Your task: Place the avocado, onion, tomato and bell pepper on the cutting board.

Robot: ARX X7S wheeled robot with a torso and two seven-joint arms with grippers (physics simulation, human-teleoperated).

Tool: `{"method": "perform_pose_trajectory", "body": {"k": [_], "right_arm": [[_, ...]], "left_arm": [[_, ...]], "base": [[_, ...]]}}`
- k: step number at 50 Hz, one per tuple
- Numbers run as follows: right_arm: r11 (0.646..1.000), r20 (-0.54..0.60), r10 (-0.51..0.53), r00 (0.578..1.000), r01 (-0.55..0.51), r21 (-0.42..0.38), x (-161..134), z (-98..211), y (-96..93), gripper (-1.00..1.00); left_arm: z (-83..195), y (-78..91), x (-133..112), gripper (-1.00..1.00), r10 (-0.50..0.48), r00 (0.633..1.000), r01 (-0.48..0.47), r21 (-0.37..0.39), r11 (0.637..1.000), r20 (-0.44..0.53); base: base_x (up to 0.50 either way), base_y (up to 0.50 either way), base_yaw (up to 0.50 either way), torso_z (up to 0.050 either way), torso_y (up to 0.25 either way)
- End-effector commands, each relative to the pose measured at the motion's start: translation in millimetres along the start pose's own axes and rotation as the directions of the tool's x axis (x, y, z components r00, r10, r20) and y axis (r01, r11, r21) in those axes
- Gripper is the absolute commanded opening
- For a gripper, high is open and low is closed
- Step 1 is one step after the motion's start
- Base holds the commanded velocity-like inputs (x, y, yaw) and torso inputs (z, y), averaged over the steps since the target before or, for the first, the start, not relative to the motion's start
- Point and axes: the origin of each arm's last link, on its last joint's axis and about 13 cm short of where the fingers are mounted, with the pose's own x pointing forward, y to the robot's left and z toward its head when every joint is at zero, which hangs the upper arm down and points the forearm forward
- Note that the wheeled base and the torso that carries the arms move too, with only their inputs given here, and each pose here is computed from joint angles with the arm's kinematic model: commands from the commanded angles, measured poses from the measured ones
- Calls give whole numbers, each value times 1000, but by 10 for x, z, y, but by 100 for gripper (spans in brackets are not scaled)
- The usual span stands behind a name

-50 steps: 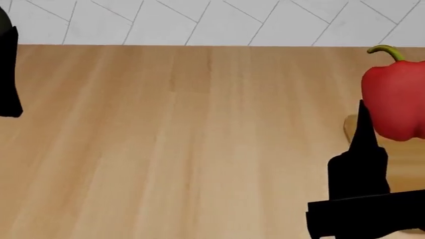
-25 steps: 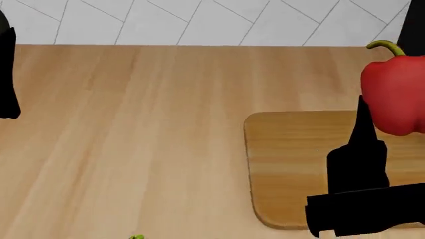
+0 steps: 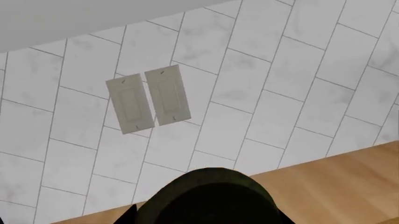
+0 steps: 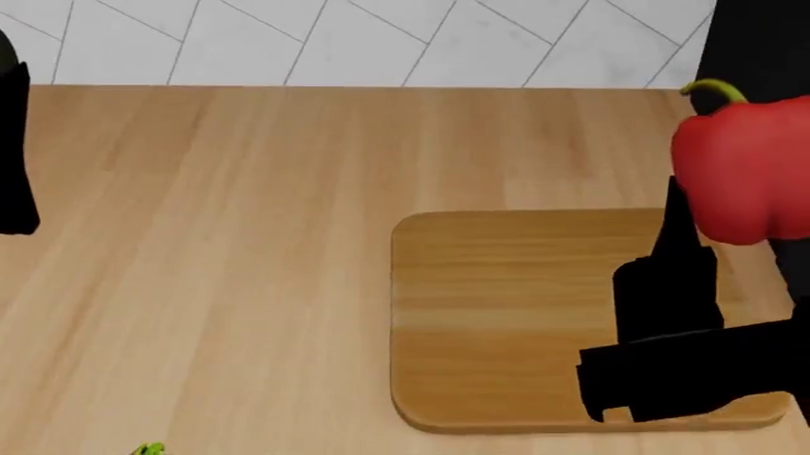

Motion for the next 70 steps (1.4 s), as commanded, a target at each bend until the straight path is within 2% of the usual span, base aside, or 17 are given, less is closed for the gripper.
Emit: {"method": "perform_pose_trajectory", "body": {"k": [1, 4, 10, 14, 29, 47, 70], "right_arm": [[998, -51, 34, 998, -36, -46, 338, 2, -106, -100], [996, -91, 32, 995, -39, -75, 481, 11, -138, -100], [995, -131, 40, 991, -51, -84, 691, 35, -167, -100], [997, -156, 63, 986, -69, -37, 831, 30, -184, -100], [994, -249, 107, 963, -102, 32, 1275, -56, -202, -100], [993, -322, 115, 940, -99, 65, 1672, -234, -197, -100], [990, -368, 132, 920, -104, 96, 1996, -435, -135, -100]], "left_arm": [[16, -22, 2, -100, -23, 999, 24, -36, 999, 29], [11, -16, 10, -100, -21, 999, 22, -36, 999, 28], [19, -13, 18, -100, -25, 999, 26, -38, 999, 31], [21, 1, 21, -100, -23, 999, 25, -43, 999, 32], [26, -13, 27, -100, -28, 999, 29, -43, 999, 33], [3, -9, 21, -100, -26, 999, 28, -45, 999, 30], [-70, -13, 34, -100, -22, 1000, 23, -51, 998, 14]], "base": [[0, 0, 0, 0, 0], [0, 0, 0, 0, 0], [0, 0, 0, 0, 0], [0, 0, 0, 0, 0], [0, 0, 0, 0, 1], [0, 0, 0, 0, 1], [0, 0, 0, 0, 0]]}}
